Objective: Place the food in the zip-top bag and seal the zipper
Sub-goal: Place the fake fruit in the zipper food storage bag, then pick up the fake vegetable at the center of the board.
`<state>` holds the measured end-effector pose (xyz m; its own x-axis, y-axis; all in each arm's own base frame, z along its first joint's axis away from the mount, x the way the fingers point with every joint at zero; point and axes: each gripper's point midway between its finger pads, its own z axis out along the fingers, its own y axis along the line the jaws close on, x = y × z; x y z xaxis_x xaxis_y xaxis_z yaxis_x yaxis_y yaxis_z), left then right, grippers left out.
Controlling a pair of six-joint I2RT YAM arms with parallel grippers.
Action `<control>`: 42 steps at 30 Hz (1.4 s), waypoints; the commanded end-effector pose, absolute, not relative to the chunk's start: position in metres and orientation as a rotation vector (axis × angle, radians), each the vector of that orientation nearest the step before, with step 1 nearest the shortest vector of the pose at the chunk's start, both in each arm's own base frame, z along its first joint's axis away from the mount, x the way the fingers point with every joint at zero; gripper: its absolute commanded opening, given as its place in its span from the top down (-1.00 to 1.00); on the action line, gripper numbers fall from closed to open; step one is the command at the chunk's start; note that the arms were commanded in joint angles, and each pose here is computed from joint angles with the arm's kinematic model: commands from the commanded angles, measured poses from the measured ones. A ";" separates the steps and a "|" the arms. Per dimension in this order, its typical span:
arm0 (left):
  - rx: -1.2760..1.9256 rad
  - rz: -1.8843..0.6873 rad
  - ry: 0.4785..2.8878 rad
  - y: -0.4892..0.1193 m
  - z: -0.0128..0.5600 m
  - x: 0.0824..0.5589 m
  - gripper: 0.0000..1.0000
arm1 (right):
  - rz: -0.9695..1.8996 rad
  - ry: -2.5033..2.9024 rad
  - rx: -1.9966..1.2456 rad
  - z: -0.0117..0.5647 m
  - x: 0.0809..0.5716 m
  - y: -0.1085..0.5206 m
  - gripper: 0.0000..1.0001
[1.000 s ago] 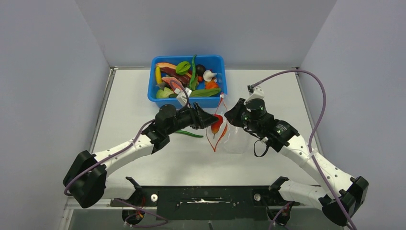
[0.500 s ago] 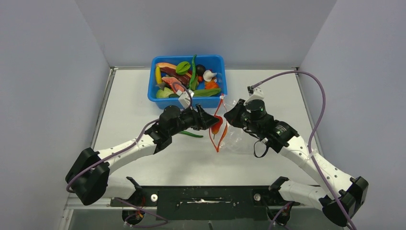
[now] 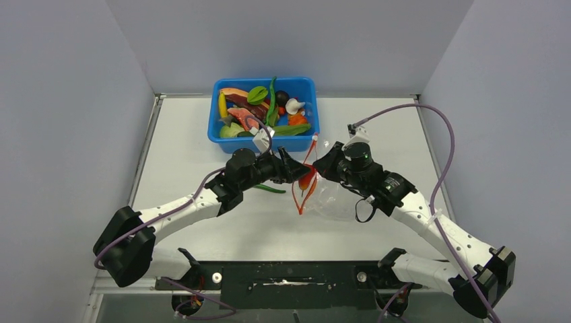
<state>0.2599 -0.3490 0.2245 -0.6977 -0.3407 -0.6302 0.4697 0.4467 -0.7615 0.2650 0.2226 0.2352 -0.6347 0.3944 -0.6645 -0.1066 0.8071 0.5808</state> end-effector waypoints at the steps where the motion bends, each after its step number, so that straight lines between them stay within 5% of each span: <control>1: 0.121 -1.374 1.799 -0.351 0.270 0.261 -0.30 | 0.867 2.065 0.266 0.254 0.268 0.230 1.00; 26: 0.014 -0.952 1.836 -0.284 0.283 0.276 -0.36 | 0.791 2.000 0.359 0.263 0.265 0.196 1.00; 31: -0.262 -0.783 1.872 -0.239 0.262 0.290 -0.35 | 0.759 1.988 0.363 0.265 0.262 0.187 1.00; 36: -0.552 -0.748 1.841 -0.198 0.245 0.303 -0.03 | 0.745 1.974 0.366 0.267 0.261 0.182 1.00; 42: -1.024 -0.624 1.861 -0.140 0.196 0.318 0.13 | 0.732 1.965 0.371 0.270 0.261 0.178 1.00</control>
<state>0.3115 -0.1738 0.2165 -0.3733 -0.7114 -0.5955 -0.1616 0.6820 -0.7133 0.2565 0.1868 0.2566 -0.5379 0.5158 -0.6668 -0.0420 0.7736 0.6323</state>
